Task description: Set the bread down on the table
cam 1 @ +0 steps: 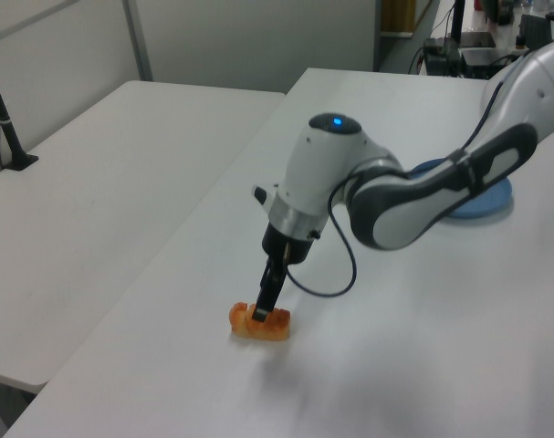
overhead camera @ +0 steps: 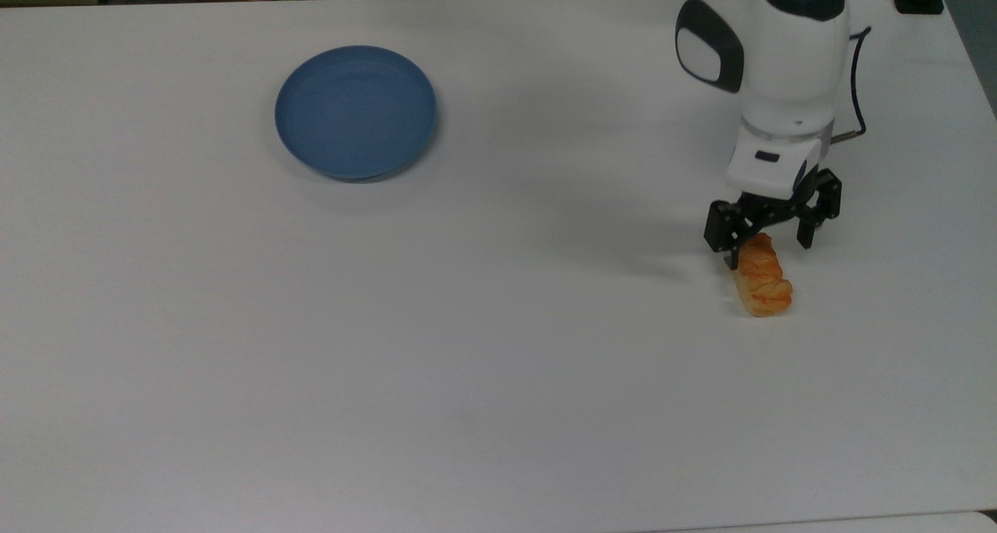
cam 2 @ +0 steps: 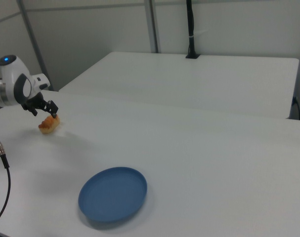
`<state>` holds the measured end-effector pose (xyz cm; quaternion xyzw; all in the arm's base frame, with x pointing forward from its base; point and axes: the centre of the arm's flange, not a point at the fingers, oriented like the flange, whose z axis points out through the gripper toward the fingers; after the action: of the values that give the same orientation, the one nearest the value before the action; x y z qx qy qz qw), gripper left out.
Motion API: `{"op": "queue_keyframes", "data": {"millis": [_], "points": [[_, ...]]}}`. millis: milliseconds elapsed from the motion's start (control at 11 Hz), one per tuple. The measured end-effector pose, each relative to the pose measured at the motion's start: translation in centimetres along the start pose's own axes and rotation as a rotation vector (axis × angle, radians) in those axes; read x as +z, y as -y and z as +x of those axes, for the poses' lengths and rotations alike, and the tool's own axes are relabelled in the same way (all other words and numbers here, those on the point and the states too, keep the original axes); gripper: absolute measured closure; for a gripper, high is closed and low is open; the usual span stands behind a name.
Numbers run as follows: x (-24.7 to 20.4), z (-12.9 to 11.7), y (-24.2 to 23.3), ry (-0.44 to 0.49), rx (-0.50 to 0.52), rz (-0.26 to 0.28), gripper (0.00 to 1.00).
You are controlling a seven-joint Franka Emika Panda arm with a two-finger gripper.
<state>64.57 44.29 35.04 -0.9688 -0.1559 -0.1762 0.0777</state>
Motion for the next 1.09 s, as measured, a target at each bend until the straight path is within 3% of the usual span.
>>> {"op": "queue_keyframes", "data": {"millis": [456, 912, 1094], "points": [[-12.7, 0.2, -9.7, 0.214, 0.125, -0.086, 0.0], [-30.0, -4.8, -22.0, 0.294, 0.322, -0.126, 0.0], [-35.0, -7.5, -26.6, 0.317, 0.409, -0.14, 0.0]]}}
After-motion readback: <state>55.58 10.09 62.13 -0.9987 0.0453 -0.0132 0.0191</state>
